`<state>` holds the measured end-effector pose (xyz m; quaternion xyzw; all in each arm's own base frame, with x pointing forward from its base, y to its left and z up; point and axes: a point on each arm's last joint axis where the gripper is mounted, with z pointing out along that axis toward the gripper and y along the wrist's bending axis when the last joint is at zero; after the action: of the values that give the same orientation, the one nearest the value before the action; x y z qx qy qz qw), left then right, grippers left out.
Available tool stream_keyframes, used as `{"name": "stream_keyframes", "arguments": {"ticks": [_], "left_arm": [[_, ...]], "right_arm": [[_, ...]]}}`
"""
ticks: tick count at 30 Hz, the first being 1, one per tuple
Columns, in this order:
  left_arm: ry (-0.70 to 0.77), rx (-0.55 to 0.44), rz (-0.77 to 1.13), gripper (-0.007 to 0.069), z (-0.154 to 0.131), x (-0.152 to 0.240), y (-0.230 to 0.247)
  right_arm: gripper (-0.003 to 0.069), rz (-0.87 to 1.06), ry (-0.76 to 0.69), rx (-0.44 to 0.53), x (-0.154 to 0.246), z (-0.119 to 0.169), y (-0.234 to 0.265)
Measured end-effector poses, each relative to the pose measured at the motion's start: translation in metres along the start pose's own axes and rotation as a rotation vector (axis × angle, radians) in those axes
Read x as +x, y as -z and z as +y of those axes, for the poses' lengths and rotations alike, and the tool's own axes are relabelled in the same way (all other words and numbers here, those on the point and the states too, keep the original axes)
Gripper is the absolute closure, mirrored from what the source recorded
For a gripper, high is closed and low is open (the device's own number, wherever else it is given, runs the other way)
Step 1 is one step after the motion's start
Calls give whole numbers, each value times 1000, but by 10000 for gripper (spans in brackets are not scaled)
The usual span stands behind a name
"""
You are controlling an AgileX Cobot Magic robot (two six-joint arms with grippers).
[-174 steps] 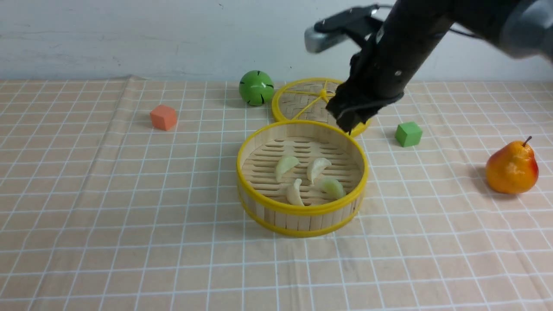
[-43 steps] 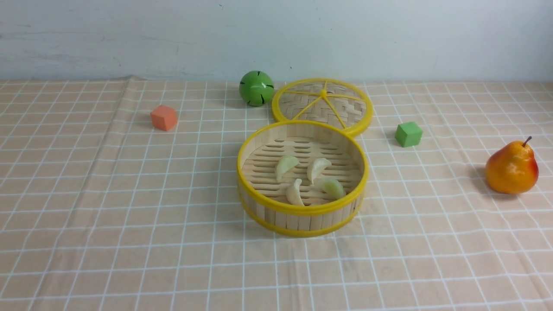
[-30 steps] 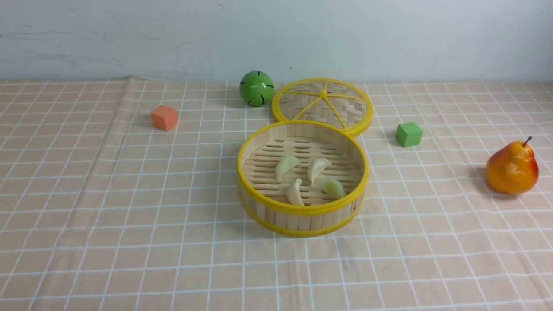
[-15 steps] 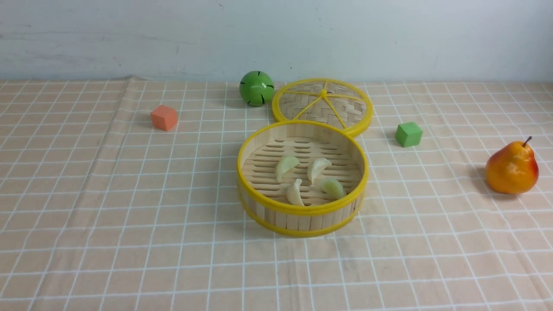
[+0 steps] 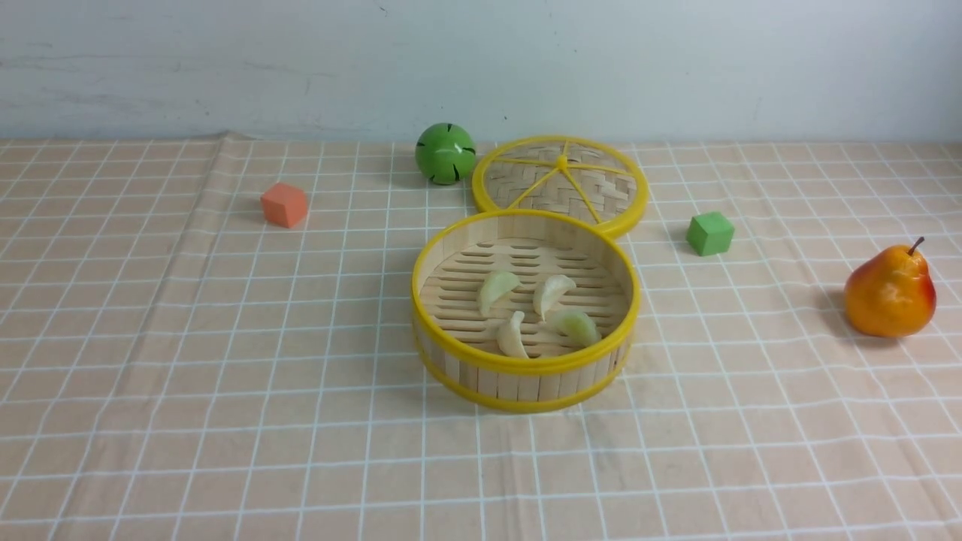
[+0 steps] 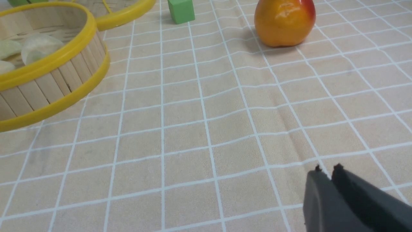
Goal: Put the dumplings into the steamer on the table with the brown tablecloth.
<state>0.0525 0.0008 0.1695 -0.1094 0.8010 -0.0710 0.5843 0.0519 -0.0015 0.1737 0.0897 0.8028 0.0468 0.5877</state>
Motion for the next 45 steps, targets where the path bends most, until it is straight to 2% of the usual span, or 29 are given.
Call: {"name": "stream_keyframes", "arguments": {"ticks": [45], "left_arm": [[15, 5, 1, 638, 0, 0, 0]], "right_arm": [[567, 0, 0, 0, 0, 0, 0]]}}
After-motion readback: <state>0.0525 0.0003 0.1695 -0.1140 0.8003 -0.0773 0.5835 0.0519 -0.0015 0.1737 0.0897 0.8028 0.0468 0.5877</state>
